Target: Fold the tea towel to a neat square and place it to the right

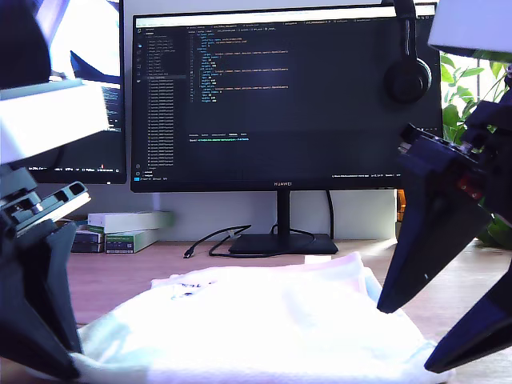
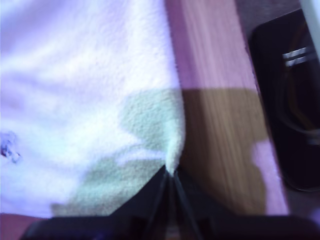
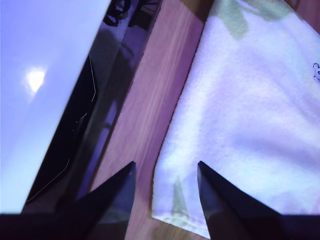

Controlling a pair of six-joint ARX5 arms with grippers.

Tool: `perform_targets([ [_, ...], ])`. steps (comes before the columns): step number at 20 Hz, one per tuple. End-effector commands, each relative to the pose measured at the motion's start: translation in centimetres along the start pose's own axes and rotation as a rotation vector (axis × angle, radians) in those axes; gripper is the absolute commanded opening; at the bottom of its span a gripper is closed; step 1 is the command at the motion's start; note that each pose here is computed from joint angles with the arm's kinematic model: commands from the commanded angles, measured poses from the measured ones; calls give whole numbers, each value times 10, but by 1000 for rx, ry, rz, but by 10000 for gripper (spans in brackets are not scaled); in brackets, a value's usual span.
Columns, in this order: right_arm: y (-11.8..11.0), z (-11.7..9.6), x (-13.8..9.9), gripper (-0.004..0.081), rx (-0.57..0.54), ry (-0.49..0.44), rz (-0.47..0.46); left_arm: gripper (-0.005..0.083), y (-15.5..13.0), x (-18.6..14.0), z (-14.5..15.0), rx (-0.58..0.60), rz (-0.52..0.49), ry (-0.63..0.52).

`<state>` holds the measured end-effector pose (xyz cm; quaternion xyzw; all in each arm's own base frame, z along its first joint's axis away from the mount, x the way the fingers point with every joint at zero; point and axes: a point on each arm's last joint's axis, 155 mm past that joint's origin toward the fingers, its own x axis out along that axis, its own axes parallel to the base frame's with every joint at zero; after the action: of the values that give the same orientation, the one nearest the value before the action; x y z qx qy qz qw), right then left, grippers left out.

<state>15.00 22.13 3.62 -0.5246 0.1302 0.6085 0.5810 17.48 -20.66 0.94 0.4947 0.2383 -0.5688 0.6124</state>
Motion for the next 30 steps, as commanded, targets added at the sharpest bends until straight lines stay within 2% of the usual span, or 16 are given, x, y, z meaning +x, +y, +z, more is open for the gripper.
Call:
perform_targets([
  [1, 0, 2, 2, 353, 10, -12, -8, -20, 0, -5, 8, -28, -40, -13],
  [5, -19, 14, 0, 353, 149, -72, -76, -20, 8, -22, 45, -109, -97, -115],
  [9, -14, 18, 0, 353, 195, -89, -50, -19, 30, -38, 71, -146, -72, -184],
  [13, -10, 15, 1, 353, 200, -79, -35, -19, 46, -53, 86, -161, -55, -205],
  [17, -7, 7, 1, 352, 206, -39, -31, -19, 48, -61, 90, -164, -63, -203],
  [20, -7, -5, 1, 352, 210, 20, -43, -19, 42, -61, 85, -190, -92, -181],
  [24, -3, -11, 2, 352, 206, 48, -31, -19, 33, -63, 85, -197, -130, -183],
  [27, 0, -27, 4, 352, 190, 115, -23, -19, 32, -68, 86, -193, -122, -190],
  [30, 2, -36, 7, 349, 170, 142, -5, -19, 35, -77, 89, -184, -98, -209],
])
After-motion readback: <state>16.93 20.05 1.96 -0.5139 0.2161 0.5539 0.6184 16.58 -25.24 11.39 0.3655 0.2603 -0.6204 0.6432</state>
